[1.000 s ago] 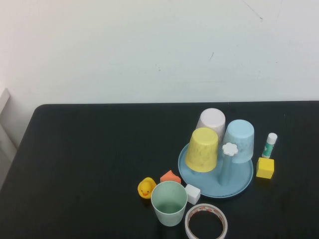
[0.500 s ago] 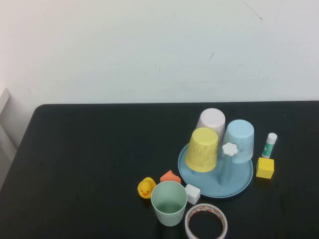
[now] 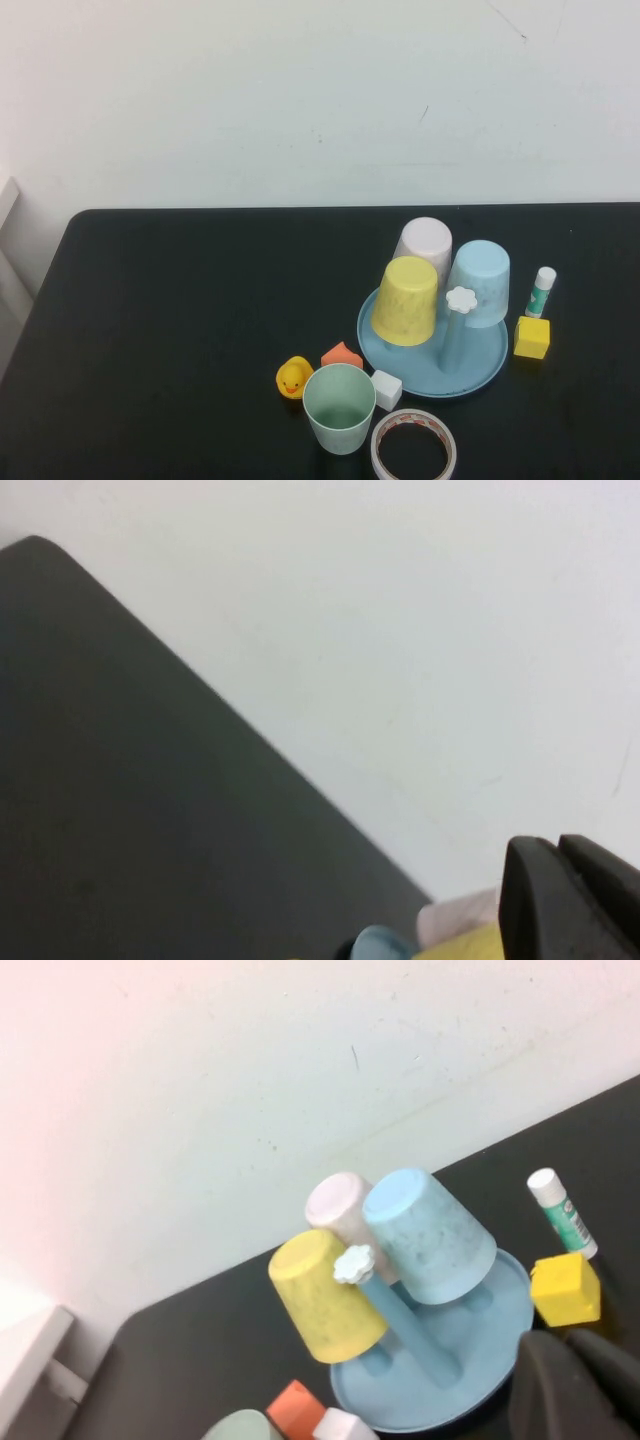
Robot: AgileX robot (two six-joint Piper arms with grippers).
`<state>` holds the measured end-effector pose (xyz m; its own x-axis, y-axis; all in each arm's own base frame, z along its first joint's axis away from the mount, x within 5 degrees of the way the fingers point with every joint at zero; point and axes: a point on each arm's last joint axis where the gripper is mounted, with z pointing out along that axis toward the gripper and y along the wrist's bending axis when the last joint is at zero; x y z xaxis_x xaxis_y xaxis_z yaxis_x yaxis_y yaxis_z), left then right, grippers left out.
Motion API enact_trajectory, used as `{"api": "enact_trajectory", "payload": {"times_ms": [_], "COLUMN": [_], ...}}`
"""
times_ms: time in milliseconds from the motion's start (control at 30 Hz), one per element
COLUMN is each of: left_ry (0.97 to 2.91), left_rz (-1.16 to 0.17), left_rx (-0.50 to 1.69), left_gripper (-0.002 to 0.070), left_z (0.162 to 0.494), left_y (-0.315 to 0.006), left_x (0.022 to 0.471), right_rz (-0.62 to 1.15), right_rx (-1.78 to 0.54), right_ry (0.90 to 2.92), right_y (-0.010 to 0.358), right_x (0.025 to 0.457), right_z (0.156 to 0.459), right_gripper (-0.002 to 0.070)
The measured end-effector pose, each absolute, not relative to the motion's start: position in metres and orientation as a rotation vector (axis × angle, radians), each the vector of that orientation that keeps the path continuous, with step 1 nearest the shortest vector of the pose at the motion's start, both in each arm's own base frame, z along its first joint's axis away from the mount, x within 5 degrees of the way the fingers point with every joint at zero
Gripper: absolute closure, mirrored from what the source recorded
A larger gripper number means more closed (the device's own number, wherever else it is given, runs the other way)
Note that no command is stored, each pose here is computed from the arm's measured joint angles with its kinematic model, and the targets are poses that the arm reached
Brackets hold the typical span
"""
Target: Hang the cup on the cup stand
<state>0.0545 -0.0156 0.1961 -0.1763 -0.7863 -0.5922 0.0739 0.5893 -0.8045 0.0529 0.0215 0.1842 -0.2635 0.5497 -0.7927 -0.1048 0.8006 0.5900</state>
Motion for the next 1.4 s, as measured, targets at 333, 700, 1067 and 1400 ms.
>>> {"api": "enact_trajectory", "payload": {"times_ms": [333, 700, 1067, 1400], "left_ry": [1.627, 2.135, 2.347, 2.465], "left_rz": [-0.749, -0.233, -0.143, 0.049], "left_rx": [-0.349, 0.448, 0.907, 1.126], "left_gripper": [0.0676, 0.0676, 0.0676, 0.0676], "left_z": [0.231, 0.309, 0.328, 0.322], "left_y": [-0.023, -0.031, -0.062, -0.123], "left_x": [0.047, 0.085, 0.158, 0.208], "right_rz": [0.53, 0.523, 0.528, 0.527], "right_rx": [0.194, 0.166, 0.155, 0.15], "right_ry": [1.751, 1.766, 1.779, 1.782], "right_y": [0.022, 0.023, 0.024, 0.025], "right_x": [0.053, 0.052, 0.052, 0.052], "right_z": [0.184, 0.182, 0.181, 0.181], "right_gripper": [0.0678, 0.0678, 0.0678, 0.0678]}}
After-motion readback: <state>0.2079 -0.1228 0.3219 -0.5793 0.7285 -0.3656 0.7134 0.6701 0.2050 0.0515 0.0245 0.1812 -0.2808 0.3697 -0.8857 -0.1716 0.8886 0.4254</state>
